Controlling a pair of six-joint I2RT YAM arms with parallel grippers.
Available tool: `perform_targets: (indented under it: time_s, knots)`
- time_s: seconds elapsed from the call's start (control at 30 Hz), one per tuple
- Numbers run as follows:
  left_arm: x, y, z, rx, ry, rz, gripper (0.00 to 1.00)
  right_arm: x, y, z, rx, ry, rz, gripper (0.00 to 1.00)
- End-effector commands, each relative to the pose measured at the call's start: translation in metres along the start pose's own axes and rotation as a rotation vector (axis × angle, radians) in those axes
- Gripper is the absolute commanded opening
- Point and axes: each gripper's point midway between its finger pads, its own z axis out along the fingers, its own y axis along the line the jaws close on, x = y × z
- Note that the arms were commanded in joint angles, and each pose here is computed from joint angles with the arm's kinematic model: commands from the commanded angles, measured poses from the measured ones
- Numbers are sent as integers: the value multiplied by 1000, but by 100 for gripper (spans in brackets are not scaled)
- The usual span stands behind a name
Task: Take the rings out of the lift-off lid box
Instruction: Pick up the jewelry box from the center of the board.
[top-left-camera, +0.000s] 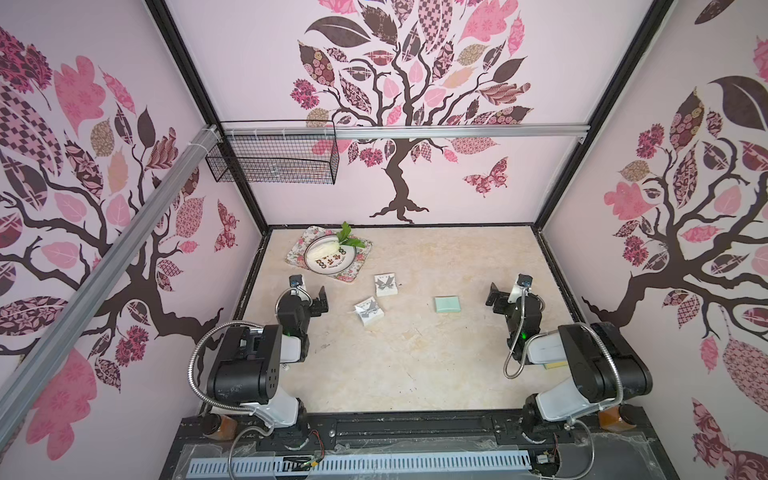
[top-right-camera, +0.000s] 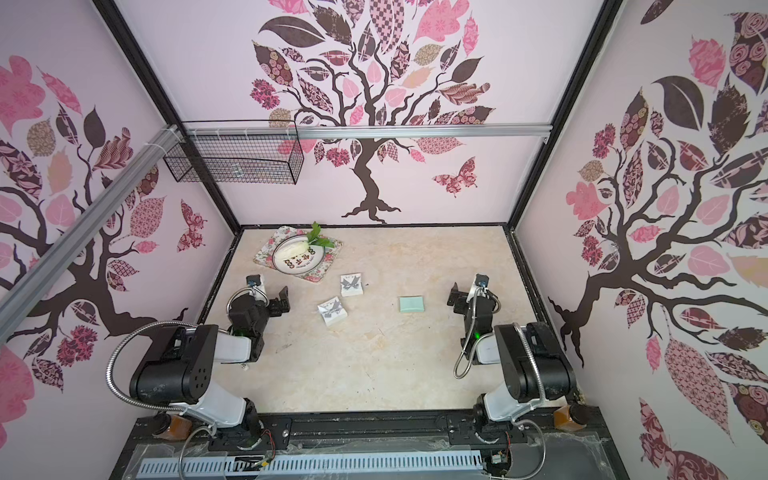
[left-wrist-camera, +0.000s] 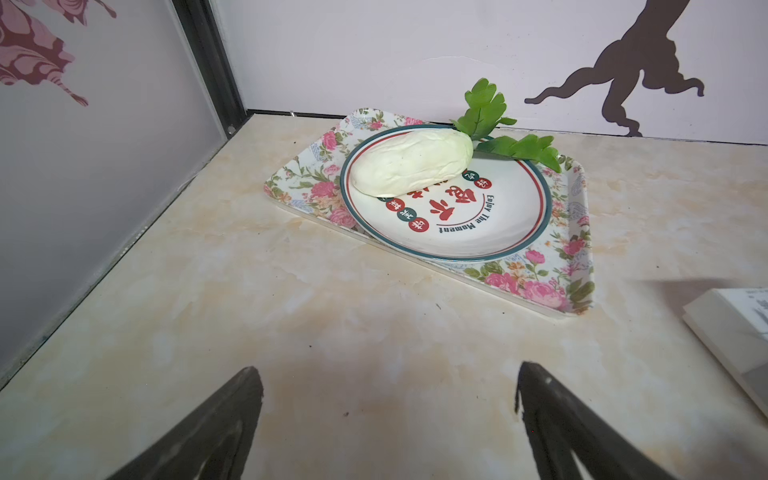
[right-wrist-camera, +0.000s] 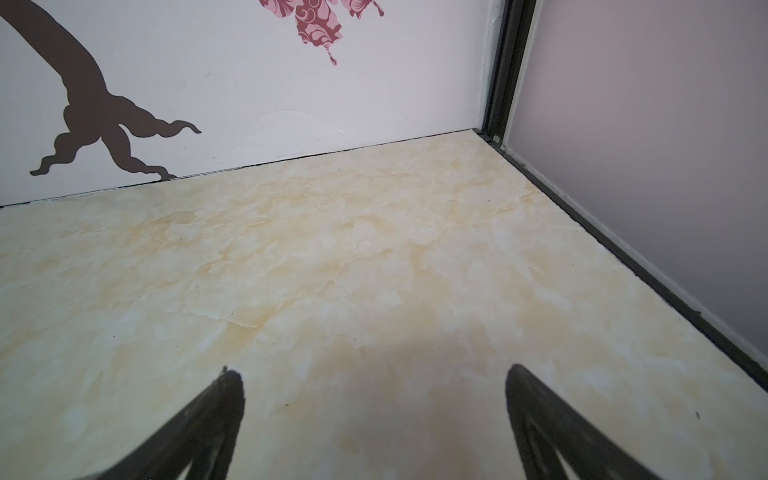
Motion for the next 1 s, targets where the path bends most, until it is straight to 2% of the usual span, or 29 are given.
perform_targets:
  time_s: [0.0, 0.97]
  knots:
    - [-15, 0, 5, 6, -36, 2, 98, -7, 1, 2, -2, -19, -2, 100]
    - [-15, 0, 6, 6, -32, 6, 98, -7, 1, 3, 1, -18, -2, 100]
